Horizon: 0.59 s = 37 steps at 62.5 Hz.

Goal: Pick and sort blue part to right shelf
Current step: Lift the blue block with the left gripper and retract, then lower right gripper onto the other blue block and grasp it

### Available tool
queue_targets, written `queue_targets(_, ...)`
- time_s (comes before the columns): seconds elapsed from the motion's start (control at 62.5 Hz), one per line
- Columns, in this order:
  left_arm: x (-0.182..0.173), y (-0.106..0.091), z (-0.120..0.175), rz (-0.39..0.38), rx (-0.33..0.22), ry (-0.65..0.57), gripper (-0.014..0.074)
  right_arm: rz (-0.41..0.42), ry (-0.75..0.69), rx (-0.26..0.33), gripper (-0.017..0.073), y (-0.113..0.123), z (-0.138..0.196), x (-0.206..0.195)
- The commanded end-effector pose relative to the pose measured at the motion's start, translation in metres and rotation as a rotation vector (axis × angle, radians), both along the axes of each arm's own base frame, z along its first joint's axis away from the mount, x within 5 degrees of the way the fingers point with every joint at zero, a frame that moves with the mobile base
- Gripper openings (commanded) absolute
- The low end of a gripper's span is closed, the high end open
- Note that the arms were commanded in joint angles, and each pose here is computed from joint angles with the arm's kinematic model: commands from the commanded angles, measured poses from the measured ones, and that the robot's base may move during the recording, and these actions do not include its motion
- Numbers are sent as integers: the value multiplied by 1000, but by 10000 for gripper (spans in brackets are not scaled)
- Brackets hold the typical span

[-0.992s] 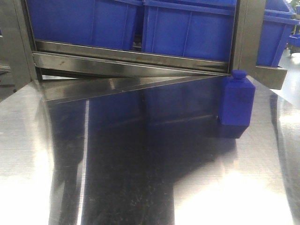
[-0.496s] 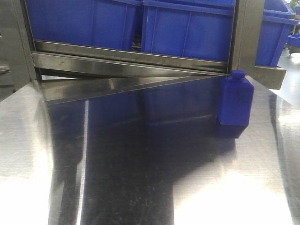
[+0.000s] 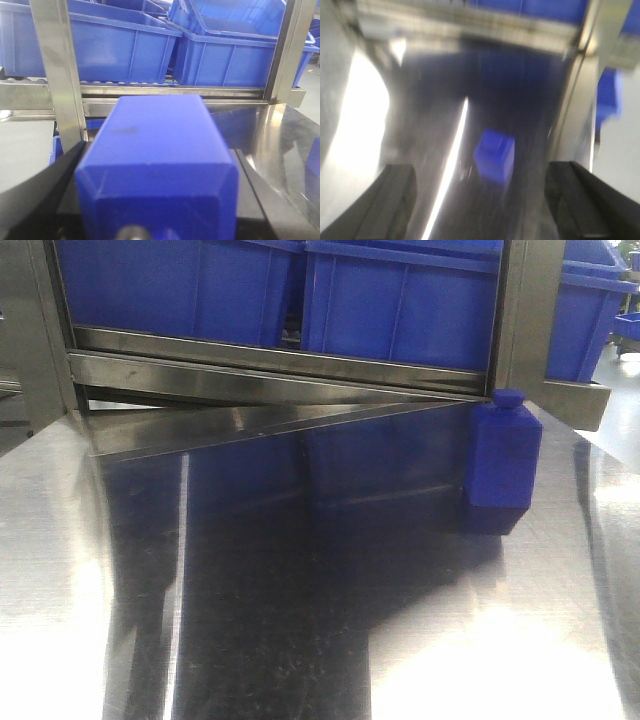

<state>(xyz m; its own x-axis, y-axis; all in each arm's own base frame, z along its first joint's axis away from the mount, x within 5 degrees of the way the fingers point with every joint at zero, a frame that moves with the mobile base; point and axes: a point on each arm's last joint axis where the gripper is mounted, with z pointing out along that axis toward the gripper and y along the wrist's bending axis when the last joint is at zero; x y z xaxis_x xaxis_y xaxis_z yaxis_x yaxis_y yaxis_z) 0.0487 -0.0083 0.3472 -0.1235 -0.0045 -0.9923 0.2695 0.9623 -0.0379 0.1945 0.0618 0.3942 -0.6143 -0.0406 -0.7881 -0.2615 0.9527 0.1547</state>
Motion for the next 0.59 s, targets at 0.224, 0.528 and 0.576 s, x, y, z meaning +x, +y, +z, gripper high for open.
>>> queue_targets(0.224,-1,-1,16,-24,-27,-111,321,-98,358,42,606,28,-16,90)
queue_targets(0.528,-1,-1,16,-24,-27,-111,321,-106,522,-53,606,48,-84,140)
queue_targets(0.576,-1,-1,16,-24,-27,-111,321,-117,538,-79,606,48,-94,146)
